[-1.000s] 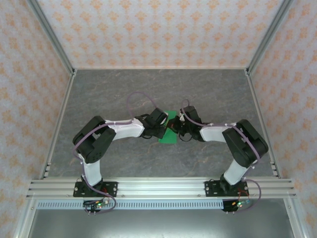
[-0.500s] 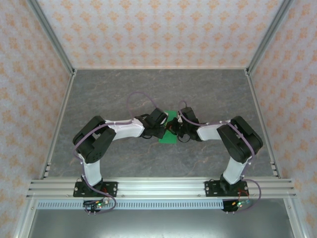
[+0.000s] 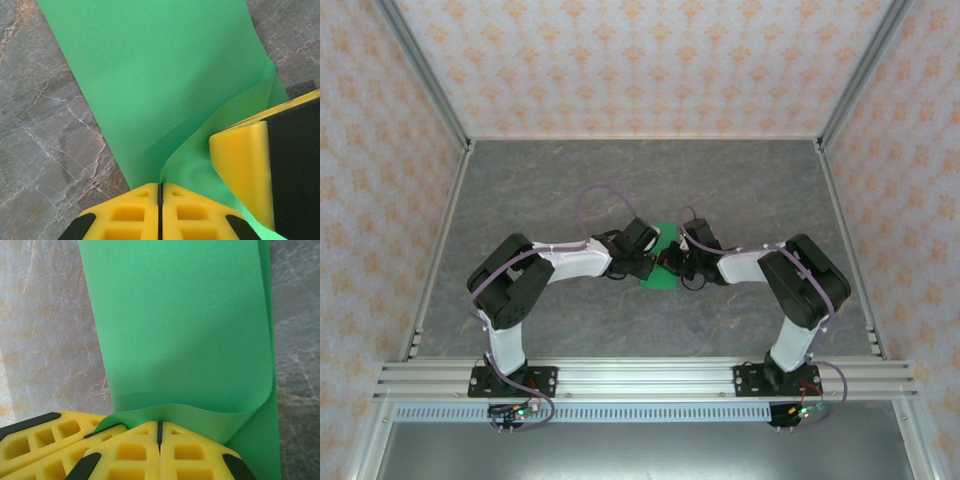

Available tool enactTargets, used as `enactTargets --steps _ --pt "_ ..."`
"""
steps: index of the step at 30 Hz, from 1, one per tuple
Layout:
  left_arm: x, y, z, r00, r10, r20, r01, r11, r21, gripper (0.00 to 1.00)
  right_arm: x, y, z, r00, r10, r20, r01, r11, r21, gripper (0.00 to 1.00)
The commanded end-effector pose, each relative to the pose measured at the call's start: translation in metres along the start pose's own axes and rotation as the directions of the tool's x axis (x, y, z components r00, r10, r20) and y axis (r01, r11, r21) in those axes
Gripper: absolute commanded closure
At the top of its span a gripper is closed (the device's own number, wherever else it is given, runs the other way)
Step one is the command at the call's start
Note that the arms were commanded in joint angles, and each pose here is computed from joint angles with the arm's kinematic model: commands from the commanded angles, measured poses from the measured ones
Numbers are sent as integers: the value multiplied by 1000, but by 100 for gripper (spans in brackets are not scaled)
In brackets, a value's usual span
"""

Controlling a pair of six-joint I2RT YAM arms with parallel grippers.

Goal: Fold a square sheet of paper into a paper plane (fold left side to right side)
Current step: Fold the triangle a second time at the center of the table.

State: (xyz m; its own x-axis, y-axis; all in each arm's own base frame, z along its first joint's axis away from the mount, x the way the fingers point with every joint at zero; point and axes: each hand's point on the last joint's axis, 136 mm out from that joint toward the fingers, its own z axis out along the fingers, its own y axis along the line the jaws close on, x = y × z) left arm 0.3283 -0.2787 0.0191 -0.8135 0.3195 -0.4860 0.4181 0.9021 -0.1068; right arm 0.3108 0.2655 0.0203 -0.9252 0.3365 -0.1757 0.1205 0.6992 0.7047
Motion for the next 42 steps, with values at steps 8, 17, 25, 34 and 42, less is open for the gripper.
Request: enactTargets --steps 8,17,25,34,42 --pt "-5 5 -45 999 -11 47 11 1000 1 68 11 -38 1 1000 2 -21 1 989 149 95" --pt "2 -28 -62 997 -53 48 42 976 214 65 11 -36 1 1000 3 -19 -1 989 146 95" --pt "11 -51 -44 996 -88 -15 87 935 344 68 11 -34 1 1000 1 -26 3 990 139 95" --pt "25 -38 -24 995 -84 -56 96 959 268 70 11 -32 0 1000 -3 -28 7 990 139 95" --pt "40 -26 -16 992 -101 -78 116 969 217 71 11 -32 -1 999 -11 -32 16 989 146 95"
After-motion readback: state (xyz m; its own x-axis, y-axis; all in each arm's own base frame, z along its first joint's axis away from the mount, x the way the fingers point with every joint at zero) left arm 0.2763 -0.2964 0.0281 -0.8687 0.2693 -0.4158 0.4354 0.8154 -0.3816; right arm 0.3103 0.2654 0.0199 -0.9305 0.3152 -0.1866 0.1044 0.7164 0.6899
